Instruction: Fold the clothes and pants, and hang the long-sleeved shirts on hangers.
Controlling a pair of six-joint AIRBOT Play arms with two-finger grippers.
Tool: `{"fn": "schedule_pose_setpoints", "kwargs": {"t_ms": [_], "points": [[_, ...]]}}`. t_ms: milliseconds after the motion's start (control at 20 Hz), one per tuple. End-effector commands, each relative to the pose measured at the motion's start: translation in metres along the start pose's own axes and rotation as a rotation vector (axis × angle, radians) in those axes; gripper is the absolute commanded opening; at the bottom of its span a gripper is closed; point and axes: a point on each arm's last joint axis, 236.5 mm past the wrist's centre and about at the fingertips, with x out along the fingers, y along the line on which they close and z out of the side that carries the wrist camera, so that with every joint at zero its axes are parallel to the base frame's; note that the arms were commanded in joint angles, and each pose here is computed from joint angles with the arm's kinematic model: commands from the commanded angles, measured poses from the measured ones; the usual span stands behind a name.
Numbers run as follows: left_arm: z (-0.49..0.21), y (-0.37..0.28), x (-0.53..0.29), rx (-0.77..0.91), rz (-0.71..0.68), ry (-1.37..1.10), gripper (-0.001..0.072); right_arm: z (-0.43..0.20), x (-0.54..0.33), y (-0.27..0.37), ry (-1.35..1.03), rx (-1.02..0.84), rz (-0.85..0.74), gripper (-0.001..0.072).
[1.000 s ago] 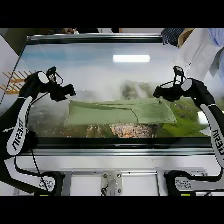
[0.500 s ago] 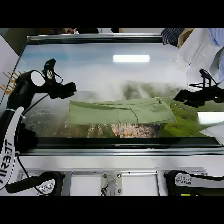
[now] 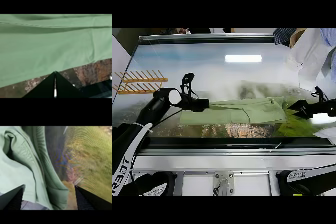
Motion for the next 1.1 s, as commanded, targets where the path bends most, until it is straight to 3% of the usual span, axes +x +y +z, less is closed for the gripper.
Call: {"fn": "schedule_pose_setpoints", "kwargs": {"t_ms": [0, 650, 700, 850, 900, 950, 1050], "points": [[-0.005, -0.022, 0.005, 0.027, -0.026, -0.015, 0.001, -0.008, 0.022, -0.002, 0.059, 0.005, 0.041, 0.072], [-0.004, -0.022, 0.005, 0.018, -0.027, -0.02, 0.001, -0.012, 0.076, 0.051, 0.128, -0.12, 0.032, 0.0712], [-0.004, -0.022, 0.005, 0.017, -0.027, -0.02, 0.001, -0.012, 0.078, 0.052, 0.13, -0.124, 0.031, 0.0667], [0.0, -0.023, 0.005, 0.017, -0.032, -0.037, 0.001, -0.011, 0.08, 0.054, 0.13, -0.133, 0.027, 0.035], [0.0, -0.023, 0.006, 0.016, -0.032, -0.038, 0.001, -0.012, 0.08, 0.053, 0.131, -0.134, 0.024, 0.0175], [0.0, -0.022, 0.009, 0.014, -0.03, -0.032, 0.001, -0.012, 0.08, 0.052, 0.133, -0.137, 0.02, 0.0046], [-0.005, -0.024, 0.018, -0.012, -0.045, -0.005, 0.001, -0.013, 0.077, 0.055, 0.136, -0.142, 0.02, 0.0016]]}}
